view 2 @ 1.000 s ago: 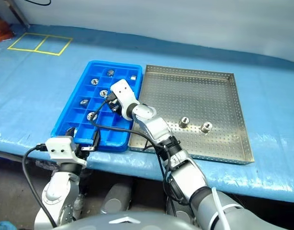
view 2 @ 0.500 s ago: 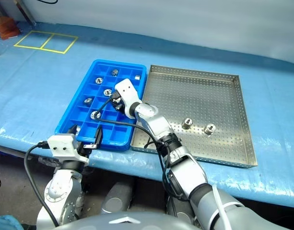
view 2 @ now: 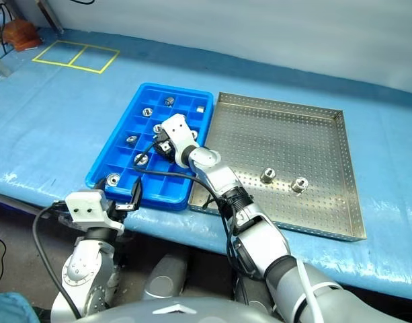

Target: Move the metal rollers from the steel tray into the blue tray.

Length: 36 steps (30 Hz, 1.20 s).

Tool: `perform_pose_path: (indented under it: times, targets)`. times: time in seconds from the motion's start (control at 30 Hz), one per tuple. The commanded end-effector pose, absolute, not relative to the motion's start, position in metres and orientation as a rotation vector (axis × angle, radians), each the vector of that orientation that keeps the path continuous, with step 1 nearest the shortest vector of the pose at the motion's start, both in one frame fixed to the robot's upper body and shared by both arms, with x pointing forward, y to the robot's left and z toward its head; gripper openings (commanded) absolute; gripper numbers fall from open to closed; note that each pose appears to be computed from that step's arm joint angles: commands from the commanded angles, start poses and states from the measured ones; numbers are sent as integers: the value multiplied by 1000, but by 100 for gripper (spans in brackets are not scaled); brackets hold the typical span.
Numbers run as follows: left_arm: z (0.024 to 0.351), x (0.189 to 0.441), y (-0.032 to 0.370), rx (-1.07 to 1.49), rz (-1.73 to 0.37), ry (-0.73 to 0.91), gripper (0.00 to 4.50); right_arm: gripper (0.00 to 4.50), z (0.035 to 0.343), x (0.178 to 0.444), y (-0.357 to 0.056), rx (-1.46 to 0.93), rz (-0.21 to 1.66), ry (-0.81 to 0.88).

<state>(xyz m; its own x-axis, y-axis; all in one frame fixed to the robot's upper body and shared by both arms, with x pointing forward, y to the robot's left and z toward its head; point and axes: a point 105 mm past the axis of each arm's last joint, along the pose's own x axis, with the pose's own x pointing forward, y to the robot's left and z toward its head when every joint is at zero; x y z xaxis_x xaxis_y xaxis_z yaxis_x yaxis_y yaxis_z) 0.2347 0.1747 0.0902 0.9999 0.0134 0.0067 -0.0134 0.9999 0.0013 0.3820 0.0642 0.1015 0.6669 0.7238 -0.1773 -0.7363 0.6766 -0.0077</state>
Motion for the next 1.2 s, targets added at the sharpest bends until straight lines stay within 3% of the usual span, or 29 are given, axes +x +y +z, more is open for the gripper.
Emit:
perform_pose_path:
  times: [0.03, 0.23, 0.4, 0.5, 0.57, 0.67, 0.9, 1.2]
  targets:
    - [103, 242, 166, 1, -38, -54, 450, 366, 136, 366, 75, 29, 861, 62]
    - [109, 259, 152, -4, -138, -67, 450, 366, 168, 361, -6, 55, 655, -5]
    - [106, 272, 137, -10, -231, -56, 450, 366, 151, 353, -85, -36, 397, 90]
    - [105, 278, 129, -12, -276, -51, 450, 366, 137, 339, -110, -15, 316, 157]
    - [104, 282, 125, -13, -298, -49, 450, 366, 127, 330, -117, 1, 294, 193]
    - [103, 285, 122, -12, -317, -46, 450, 448, 119, 319, -118, 19, 276, 224]
    - [101, 287, 120, -13, -342, -38, 450, 448, 104, 306, -109, 54, 288, 282]
    - [91, 275, 103, 16, -525, 24, 450, 448, 92, 318, -96, 79, 307, 290]
